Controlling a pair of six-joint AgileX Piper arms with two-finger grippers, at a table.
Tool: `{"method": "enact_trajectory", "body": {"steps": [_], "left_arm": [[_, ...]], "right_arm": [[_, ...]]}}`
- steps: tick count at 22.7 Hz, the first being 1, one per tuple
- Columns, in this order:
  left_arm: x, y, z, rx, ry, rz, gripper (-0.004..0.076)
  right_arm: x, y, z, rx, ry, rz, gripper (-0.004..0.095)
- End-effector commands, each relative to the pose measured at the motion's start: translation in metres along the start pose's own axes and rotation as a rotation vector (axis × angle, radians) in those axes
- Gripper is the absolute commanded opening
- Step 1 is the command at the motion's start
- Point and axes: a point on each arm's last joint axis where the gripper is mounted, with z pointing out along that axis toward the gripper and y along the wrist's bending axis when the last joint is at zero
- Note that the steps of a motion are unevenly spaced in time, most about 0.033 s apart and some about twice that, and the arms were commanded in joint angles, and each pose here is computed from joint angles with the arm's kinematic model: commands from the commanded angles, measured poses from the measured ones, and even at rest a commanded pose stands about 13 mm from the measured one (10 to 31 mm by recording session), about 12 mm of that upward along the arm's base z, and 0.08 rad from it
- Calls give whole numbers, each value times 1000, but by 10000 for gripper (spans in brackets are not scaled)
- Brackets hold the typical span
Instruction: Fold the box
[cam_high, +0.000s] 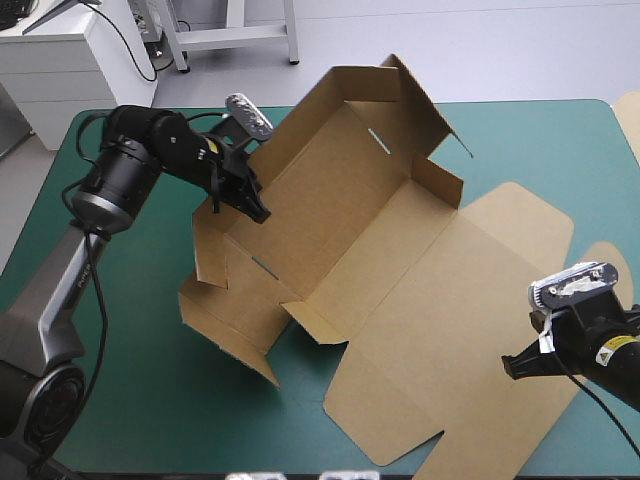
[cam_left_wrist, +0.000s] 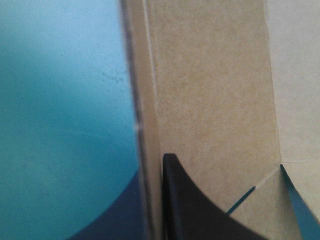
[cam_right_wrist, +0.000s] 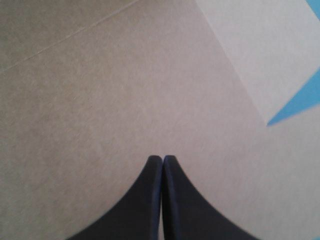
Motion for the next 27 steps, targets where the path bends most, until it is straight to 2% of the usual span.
{"method": "enact_trajectory", "body": {"steps": [1, 8, 14, 18, 27], "left_arm": [[-25, -23, -18, -123, -80, 157, -6], [-58, -74, 4, -359, -51, 484, -8], [-77, -108, -3, -434, -185, 700, -8], [-81, -118, -17, -533, -218, 726, -8], [-52, -119, -8, -556, -150, 808, -8]], "right_arm": [[-12, -3, -7, 32, -101, -1, -21], [-15, -4, -7, 37, -130, 7, -21], [-17, -5, -8, 45, -157, 15, -21], [-19, -5, -9, 50, -176, 17, -21], [-28, -6, -16, 51, -241, 72, -21]]}}
